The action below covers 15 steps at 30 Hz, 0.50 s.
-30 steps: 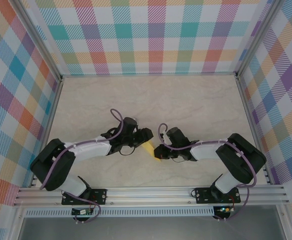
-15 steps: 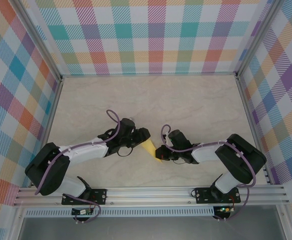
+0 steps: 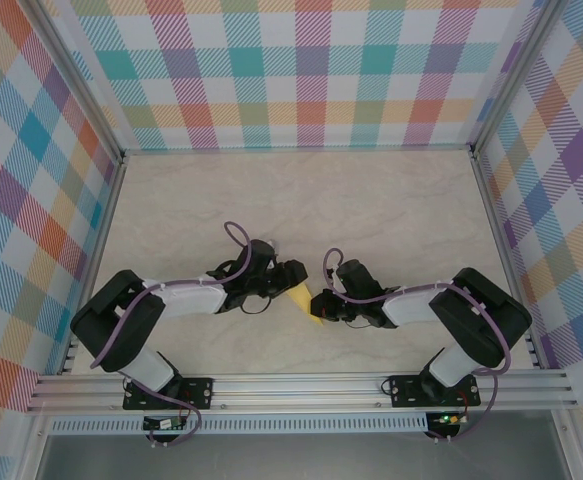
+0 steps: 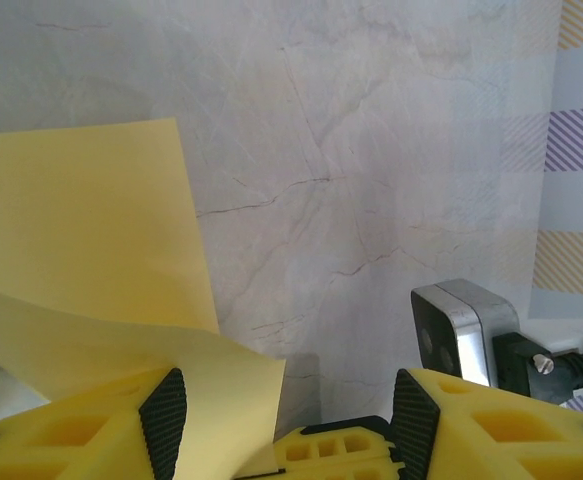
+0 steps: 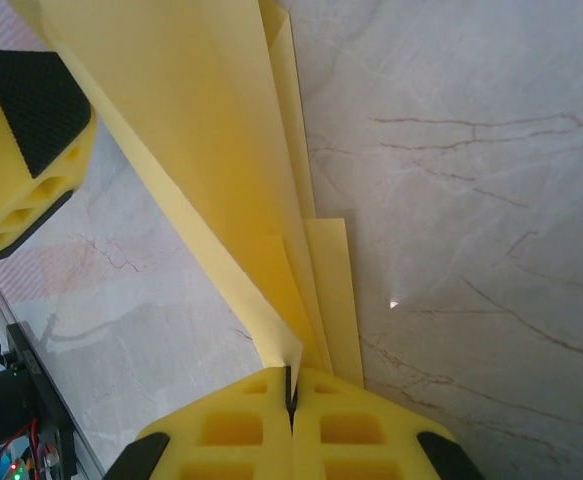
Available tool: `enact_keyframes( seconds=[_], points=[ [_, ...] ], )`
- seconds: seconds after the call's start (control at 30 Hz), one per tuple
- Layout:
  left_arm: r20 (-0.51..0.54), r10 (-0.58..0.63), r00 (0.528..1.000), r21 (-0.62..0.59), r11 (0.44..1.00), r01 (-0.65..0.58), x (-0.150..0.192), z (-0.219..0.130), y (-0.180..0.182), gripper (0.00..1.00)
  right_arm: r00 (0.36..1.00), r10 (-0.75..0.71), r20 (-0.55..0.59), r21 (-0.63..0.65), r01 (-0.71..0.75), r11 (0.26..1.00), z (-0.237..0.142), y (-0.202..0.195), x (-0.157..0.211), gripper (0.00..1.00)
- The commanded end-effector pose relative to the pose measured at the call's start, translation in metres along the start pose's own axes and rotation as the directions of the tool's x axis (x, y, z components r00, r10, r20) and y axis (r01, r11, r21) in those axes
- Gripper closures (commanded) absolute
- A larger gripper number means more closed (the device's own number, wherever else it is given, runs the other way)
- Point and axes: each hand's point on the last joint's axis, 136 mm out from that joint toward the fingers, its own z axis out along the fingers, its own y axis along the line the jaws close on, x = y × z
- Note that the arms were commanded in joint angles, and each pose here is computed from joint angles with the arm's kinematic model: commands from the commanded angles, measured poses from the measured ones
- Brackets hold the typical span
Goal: Fold a paper plane with a square sheet of paper (pick it up from the middle)
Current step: Fold the wing for the fifth time at the center of the table.
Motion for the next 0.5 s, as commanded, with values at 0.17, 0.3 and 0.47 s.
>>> enact_keyframes(
  seconds=[0.17,0.3,0.47],
  points=[
    [-0.020,0.031,0.999,-0.015,0.999,-0.032,0.007,0.019,0.011,0.41,0.997,0.071,-0.026,0.050,-0.070,0.996,0.004,-0.021,0.011,0.99],
    [-0.004,0.032,0.999,-0.043,0.999,-0.032,0.004,0.024,0.020,0.41,0.997,0.067,-0.032,0.054,-0.066,0.996,0.004,-0.021,0.011,0.99],
    [-0.016,0.043,0.999,-0.049,0.998,-0.044,0.003,0.030,0.020,0.40,0.997,0.061,-0.037,0.067,-0.059,0.996,0.003,-0.022,0.012,0.99]
  ],
)
